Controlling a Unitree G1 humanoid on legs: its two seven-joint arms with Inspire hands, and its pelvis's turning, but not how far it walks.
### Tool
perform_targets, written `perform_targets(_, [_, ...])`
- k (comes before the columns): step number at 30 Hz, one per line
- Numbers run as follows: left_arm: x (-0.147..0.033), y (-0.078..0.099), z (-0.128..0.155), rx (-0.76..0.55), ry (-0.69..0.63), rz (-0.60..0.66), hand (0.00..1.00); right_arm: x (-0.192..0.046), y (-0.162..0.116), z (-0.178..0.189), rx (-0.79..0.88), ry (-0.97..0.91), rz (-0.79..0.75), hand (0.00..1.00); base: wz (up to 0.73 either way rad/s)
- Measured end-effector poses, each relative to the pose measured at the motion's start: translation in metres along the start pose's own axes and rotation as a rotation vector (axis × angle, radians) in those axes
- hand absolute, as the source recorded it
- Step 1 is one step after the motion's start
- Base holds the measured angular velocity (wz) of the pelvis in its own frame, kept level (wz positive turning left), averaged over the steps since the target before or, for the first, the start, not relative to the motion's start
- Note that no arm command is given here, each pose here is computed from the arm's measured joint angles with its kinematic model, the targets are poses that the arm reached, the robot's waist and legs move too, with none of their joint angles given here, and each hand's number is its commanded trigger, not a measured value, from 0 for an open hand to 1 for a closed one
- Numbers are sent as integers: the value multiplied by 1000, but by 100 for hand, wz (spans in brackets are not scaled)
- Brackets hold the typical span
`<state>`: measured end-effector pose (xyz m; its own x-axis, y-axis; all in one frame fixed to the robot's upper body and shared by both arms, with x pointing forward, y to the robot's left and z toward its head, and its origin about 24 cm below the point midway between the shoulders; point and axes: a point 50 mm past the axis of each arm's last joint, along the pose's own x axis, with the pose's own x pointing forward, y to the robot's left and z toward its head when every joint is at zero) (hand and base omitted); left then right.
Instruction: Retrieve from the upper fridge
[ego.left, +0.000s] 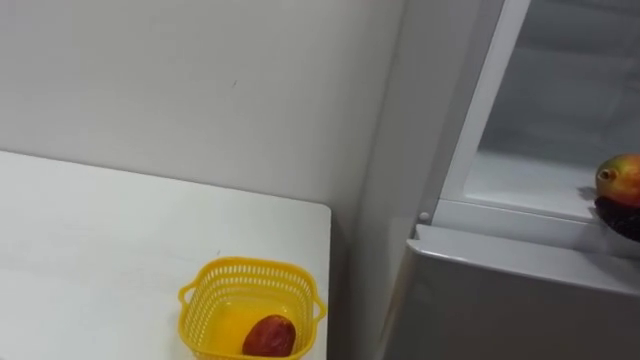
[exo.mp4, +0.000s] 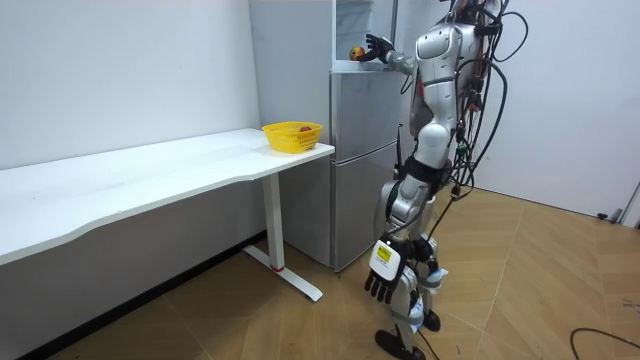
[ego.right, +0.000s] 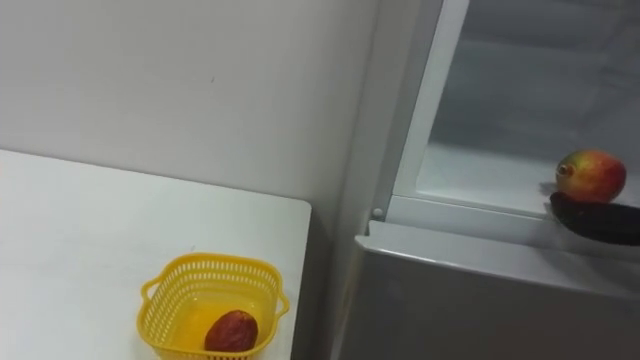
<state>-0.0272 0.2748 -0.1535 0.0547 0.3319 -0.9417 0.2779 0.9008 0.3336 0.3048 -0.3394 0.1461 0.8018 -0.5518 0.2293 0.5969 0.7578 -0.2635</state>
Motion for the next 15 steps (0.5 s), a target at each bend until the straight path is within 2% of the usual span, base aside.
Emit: perform_targets(15, [-1, 1, -6, -21, 17, -12, 0, 3, -1, -11, 57, 70, -5, 0, 5])
